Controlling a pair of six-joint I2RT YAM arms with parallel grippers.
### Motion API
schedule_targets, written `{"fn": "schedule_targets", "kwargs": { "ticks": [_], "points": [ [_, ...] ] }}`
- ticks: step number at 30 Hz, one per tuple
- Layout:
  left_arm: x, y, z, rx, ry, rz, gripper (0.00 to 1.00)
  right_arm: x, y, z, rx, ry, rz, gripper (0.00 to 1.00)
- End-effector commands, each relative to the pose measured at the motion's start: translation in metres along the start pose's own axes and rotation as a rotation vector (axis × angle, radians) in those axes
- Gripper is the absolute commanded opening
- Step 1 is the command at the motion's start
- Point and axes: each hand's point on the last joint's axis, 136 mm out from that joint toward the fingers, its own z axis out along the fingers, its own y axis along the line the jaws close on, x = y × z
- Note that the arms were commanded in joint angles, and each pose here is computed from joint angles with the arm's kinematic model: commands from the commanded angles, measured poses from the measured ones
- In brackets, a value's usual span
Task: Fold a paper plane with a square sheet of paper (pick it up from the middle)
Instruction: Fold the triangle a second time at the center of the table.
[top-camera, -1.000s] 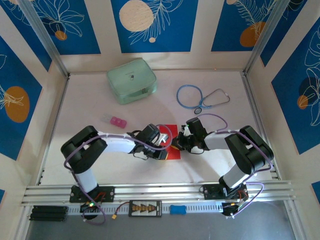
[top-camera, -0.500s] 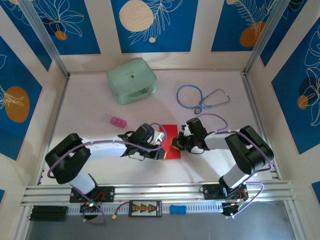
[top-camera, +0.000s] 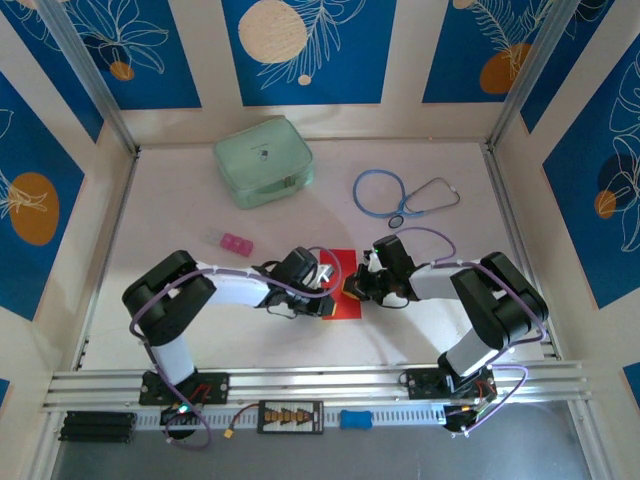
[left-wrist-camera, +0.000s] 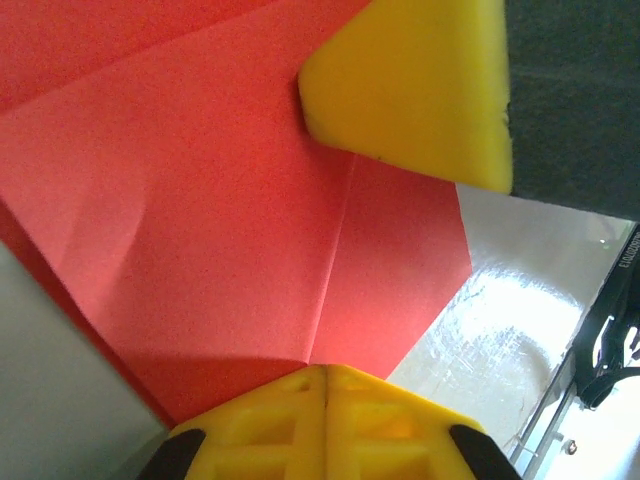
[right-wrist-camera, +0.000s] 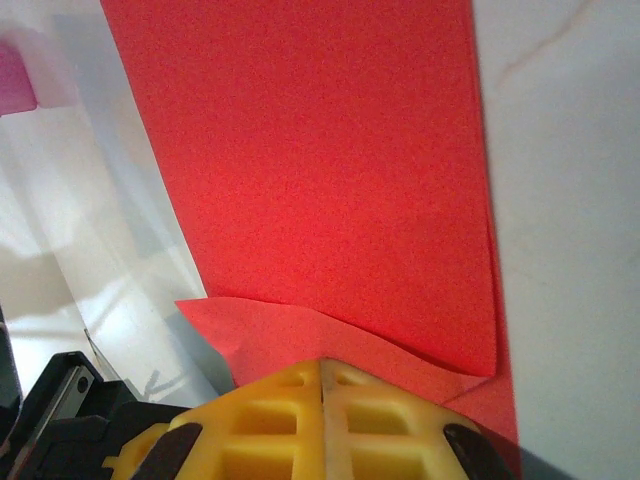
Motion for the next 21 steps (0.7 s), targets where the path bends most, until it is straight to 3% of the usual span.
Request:
{"fn": "schedule_targets", "kwargs": {
  "ticks": [1, 16, 21],
  "points": [
    [0.021, 0.021, -0.002, -0.034, 0.039, -0.077, 0.0, 0.018, -0.05, -0.003, 0.168, 0.026, 0.086, 0.0],
    [0.046, 0.032, -0.013, -0.054, 0.067, -0.116, 0.0, 0.015, -0.05, -0.003, 0.17, 0.025, 0.081, 0.0],
    [0.04, 0.015, -0.022, 0.004, 0.037, -0.086, 0.0, 0.014, -0.048, -0.002, 0.166, 0.027, 0.079, 0.0]
  ]
}}
